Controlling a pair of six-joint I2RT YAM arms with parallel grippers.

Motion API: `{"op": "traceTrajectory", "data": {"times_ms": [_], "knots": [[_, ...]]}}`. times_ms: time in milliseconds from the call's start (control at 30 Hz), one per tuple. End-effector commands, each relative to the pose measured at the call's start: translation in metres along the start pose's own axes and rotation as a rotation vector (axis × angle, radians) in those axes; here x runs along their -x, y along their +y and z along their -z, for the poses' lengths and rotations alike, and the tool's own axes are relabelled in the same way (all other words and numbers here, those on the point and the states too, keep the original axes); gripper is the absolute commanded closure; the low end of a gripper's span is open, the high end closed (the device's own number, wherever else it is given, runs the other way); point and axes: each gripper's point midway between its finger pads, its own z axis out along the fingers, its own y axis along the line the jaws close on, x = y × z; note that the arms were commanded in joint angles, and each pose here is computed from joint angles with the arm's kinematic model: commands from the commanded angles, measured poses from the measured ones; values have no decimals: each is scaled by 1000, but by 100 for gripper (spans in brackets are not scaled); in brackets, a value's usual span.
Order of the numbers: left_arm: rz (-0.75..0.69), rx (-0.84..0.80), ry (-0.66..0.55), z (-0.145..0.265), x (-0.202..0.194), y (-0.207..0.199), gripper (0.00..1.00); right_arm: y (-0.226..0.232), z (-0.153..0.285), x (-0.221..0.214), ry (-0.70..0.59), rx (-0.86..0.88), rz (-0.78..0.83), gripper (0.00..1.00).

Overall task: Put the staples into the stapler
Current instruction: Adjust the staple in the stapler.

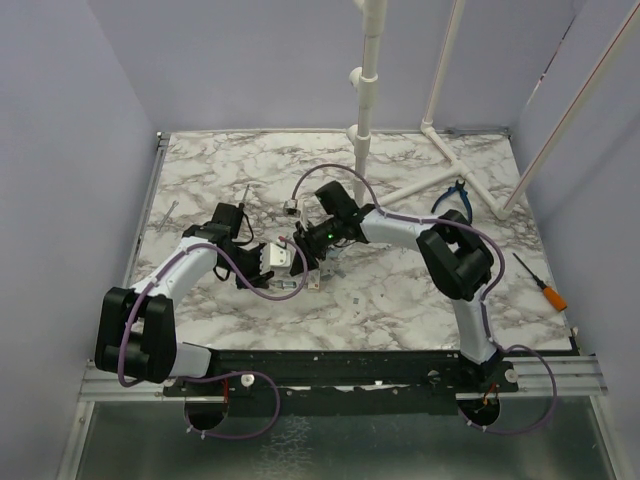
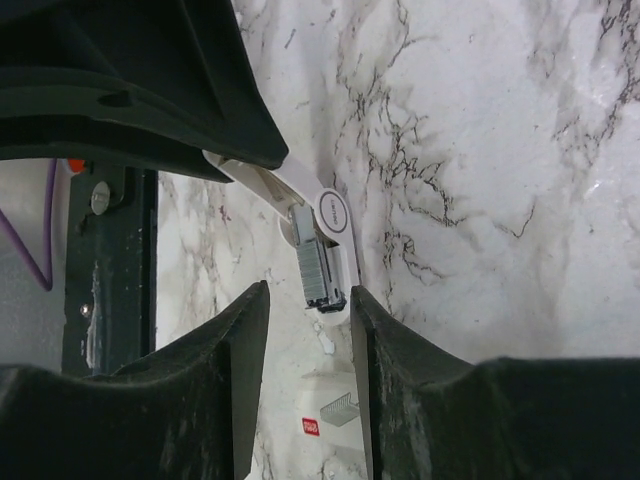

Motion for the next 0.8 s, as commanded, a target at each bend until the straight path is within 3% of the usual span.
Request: {"op": "traceTrajectory", "data": {"times_ms": [0,767], "knots": [[9,-23,-60,-1,14,-1,100,-9,-19,1,9,-31,-14,57],[27,-24,-51,-2,13,2,100,-14,-46,-22,107,-107,-28,56]]}}
